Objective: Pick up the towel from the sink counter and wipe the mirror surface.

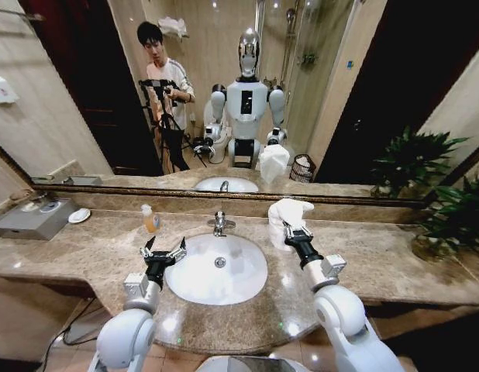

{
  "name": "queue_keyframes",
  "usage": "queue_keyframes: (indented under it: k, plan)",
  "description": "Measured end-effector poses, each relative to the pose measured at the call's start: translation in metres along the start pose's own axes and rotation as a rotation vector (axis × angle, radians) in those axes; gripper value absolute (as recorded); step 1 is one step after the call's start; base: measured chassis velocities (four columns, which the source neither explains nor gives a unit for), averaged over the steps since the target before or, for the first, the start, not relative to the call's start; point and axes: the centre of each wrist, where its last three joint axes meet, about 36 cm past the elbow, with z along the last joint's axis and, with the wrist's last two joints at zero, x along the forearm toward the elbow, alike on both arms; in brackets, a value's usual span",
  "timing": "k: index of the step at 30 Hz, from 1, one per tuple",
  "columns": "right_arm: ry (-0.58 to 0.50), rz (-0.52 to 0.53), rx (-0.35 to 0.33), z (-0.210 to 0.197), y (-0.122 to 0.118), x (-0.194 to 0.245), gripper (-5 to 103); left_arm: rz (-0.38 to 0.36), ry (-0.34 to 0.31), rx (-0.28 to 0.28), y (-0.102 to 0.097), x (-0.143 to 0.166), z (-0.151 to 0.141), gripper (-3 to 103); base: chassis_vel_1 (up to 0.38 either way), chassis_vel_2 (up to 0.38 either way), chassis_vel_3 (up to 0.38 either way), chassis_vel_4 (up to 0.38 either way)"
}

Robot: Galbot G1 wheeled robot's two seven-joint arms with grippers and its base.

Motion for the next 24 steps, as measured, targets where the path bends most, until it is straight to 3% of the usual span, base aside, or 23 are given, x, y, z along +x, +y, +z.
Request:
queue_keyframes:
  k: [11,24]
  plan:
    - [0.044,-0.064,-0.042,0.003,0.027,0.01,12,0.0,0.0,0.0,0.0,0.0,0.0,100,0.0,0.0,0.0,0.0]
    - [0.047,-0.057,-0.024,0.003,0.026,0.011,12,0.0,0.0,0.0,0.0,0.0,0.0,100,0.0,0.0,0.0,0.0]
